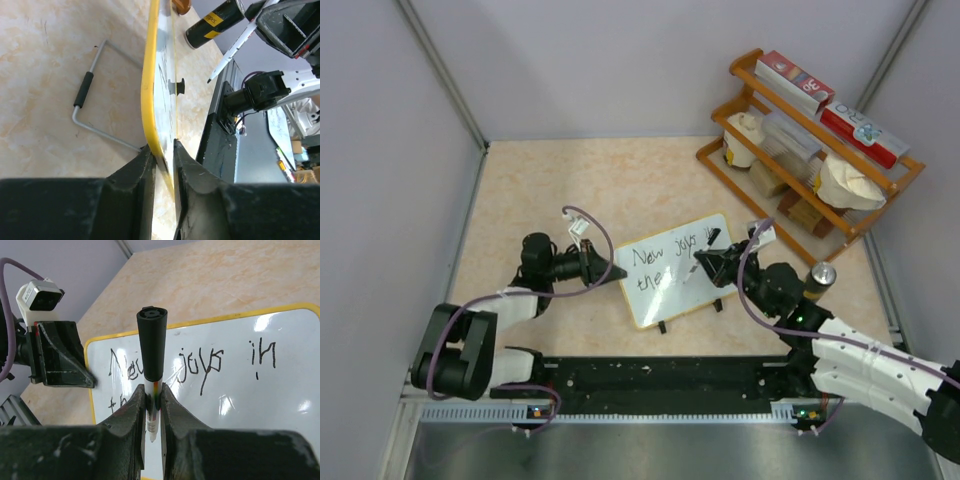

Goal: Write a sentence on the whiteboard
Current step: Pass from the right arm to the left

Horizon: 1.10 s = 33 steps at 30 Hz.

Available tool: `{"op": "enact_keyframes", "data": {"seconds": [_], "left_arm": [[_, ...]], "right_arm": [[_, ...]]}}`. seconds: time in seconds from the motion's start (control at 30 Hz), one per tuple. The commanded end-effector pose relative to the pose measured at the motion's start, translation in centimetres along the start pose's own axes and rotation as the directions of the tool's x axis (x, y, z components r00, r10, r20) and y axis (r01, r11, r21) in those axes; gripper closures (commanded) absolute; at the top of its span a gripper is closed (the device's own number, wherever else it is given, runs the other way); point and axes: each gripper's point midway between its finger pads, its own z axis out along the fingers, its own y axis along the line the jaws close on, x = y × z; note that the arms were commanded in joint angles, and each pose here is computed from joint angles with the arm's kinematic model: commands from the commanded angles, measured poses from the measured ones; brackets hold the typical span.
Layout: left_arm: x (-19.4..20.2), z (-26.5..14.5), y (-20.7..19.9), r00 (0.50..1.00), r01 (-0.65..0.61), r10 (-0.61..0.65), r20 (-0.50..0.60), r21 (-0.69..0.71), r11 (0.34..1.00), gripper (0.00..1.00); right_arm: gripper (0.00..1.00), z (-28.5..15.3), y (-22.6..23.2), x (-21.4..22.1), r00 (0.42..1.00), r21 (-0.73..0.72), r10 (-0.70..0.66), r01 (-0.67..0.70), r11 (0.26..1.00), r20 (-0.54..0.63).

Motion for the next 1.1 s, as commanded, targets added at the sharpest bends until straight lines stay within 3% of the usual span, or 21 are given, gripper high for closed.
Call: {"op": "enact_keyframes", "data": {"seconds": [0.0, 0.13, 0.27, 0.4, 0.43, 0.57, 0.8, 1.07], "left_arm": [[-1.0, -0.6, -1.7, 0.992, -0.122, 0.121, 0.034, 0.008, 0.993, 0.65], [-1.2, -1.2, -2.1, 0.991, -0.127, 0.129, 0.047, -0.047, 0.991, 0.38], [-1.7, -2.1, -2.8, 0.982, -0.164, 0.172, 0.080, -0.100, 0.981, 0.27], [-2.5, -3.3, -2.9, 0.972, -0.174, 0.202, 0.117, -0.215, 0.961, 0.26], [-3.8, -3.9, -4.1, 0.950, -0.236, 0.275, 0.148, -0.237, 0.943, 0.25], [-5.1, -4.6, -7.5, 0.914, -0.298, 0.353, 0.199, -0.259, 0.919, 0.17], [-6.2, -1.5, -15.2, 0.899, -0.391, 0.393, 0.194, -0.050, 0.919, 0.15], [-5.3, 6.0, -18.1, 0.914, -0.406, 0.403, 0.048, 0.117, 0.907, 0.16]], "right_arm": [[1.00, -0.3, 0.9, -1.8, 0.999, -0.033, 0.013, -0.012, 0.999, 0.041], [1.00, -0.6, 1.1, -2.1, 0.999, -0.039, 0.014, -0.012, 0.999, 0.043], [1.00, -0.9, 1.4, -2.3, 0.999, -0.048, 0.015, -0.013, 0.999, 0.047], [1.00, -1.2, 1.9, -2.9, 0.999, -0.066, 0.020, -0.017, 0.998, 0.051], [1.00, -1.3, 2.0, -3.0, 0.998, -0.072, 0.024, -0.020, 0.997, 0.053], [1.00, -1.8, 3.5, -3.8, 0.998, -0.131, 0.049, -0.042, 0.990, 0.048], [1.00, -3.1, 6.5, -5.4, 0.988, -0.258, 0.147, -0.133, 0.957, 0.038], [1.00, -3.7, 8.4, -6.5, 0.973, -0.336, 0.227, -0.205, 0.919, 0.028]]}}
